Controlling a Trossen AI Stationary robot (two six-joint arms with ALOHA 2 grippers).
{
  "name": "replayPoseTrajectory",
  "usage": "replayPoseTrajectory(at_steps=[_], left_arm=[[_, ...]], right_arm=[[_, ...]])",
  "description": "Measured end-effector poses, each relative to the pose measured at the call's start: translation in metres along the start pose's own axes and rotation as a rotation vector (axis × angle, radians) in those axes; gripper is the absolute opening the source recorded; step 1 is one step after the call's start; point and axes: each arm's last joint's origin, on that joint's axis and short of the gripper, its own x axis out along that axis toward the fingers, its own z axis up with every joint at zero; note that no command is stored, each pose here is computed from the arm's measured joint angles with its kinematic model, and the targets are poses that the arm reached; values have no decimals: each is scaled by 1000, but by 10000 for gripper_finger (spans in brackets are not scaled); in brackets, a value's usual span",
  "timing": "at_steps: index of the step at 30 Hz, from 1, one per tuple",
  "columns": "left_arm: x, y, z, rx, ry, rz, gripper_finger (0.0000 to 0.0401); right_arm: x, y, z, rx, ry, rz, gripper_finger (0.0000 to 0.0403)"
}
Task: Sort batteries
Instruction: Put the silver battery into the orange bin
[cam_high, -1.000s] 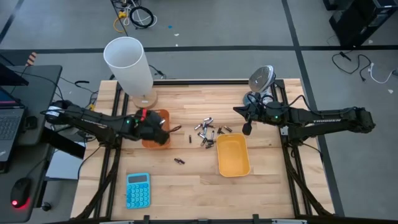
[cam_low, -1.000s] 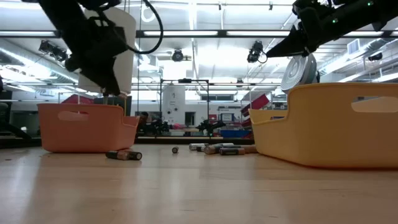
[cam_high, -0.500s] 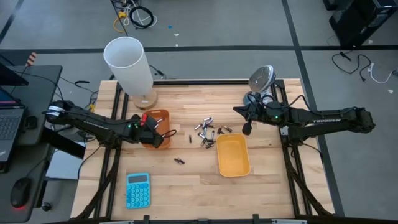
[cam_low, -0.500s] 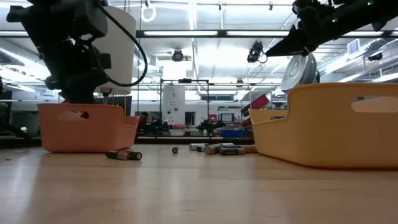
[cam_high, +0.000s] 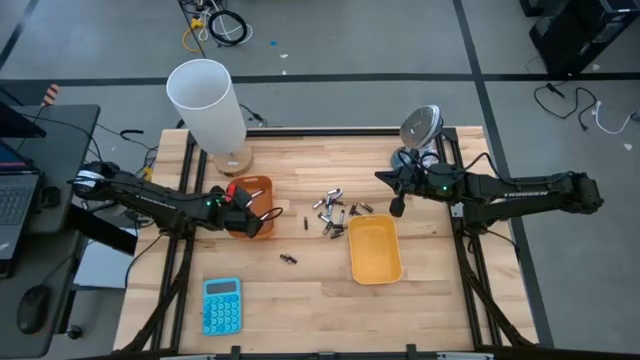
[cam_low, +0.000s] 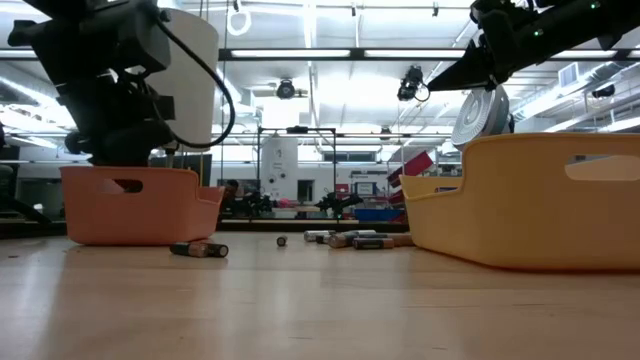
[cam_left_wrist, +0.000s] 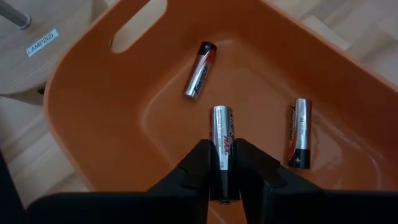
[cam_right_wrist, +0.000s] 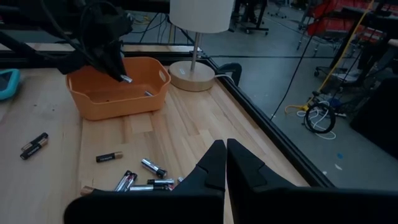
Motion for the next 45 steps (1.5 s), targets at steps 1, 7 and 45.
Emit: replayPoseTrajectory(at_steps=[1,7,45], left_arm=[[0,0,0,0,0,0,68],[0,0,0,-15,1,1,77],[-61,-48,102,304,-602,-241,99]], right_arm=[[0,0,0,0,-1,0,3],[0,0,0,0,0,0,3],[0,0,0,0,1,0,3]])
